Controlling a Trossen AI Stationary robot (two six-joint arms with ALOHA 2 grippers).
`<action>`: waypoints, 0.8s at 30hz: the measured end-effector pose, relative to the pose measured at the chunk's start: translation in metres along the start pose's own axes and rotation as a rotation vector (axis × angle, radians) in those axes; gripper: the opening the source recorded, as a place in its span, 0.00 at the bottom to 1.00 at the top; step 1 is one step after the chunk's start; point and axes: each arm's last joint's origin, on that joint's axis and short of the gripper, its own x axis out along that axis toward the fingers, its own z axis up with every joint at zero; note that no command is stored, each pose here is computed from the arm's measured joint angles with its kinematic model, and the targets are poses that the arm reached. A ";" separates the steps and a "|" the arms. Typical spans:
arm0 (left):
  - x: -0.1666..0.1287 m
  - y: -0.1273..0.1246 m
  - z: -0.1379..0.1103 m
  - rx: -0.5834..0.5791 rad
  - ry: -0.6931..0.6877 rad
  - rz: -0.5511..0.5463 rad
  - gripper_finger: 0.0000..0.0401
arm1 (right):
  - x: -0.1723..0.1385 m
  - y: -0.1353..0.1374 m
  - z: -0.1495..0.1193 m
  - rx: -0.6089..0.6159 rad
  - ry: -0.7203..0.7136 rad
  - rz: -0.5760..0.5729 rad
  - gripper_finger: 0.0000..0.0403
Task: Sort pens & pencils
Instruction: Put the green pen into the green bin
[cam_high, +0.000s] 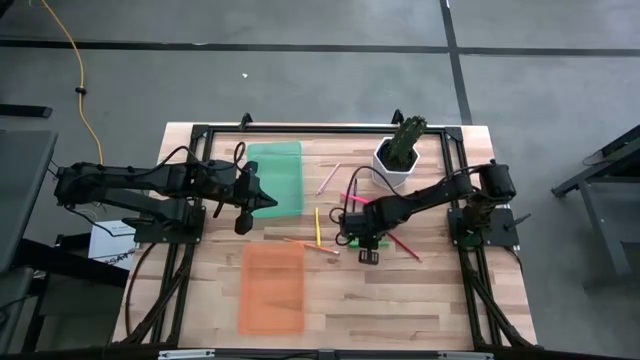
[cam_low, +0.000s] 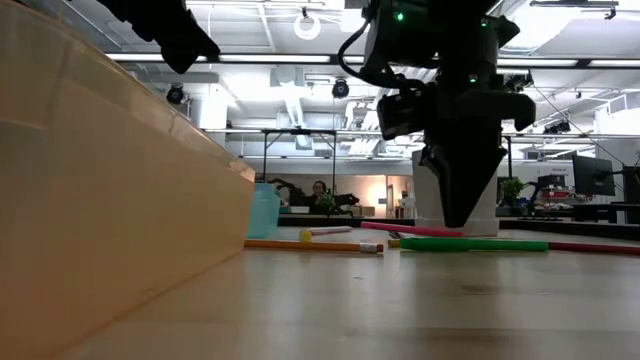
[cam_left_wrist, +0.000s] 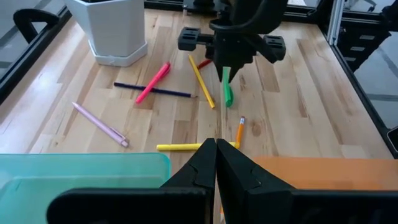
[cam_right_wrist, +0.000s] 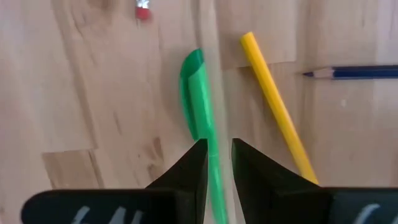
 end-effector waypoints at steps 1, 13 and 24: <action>0.000 0.000 0.000 0.000 0.000 0.000 0.00 | 0.000 -0.001 0.000 -0.002 0.000 0.000 0.16; 0.000 0.000 0.000 0.000 0.001 0.000 0.00 | 0.000 -0.003 0.001 -0.047 0.009 0.075 0.16; 0.000 0.000 0.000 0.003 0.001 0.001 0.00 | 0.000 -0.002 0.003 -0.050 -0.001 0.113 0.16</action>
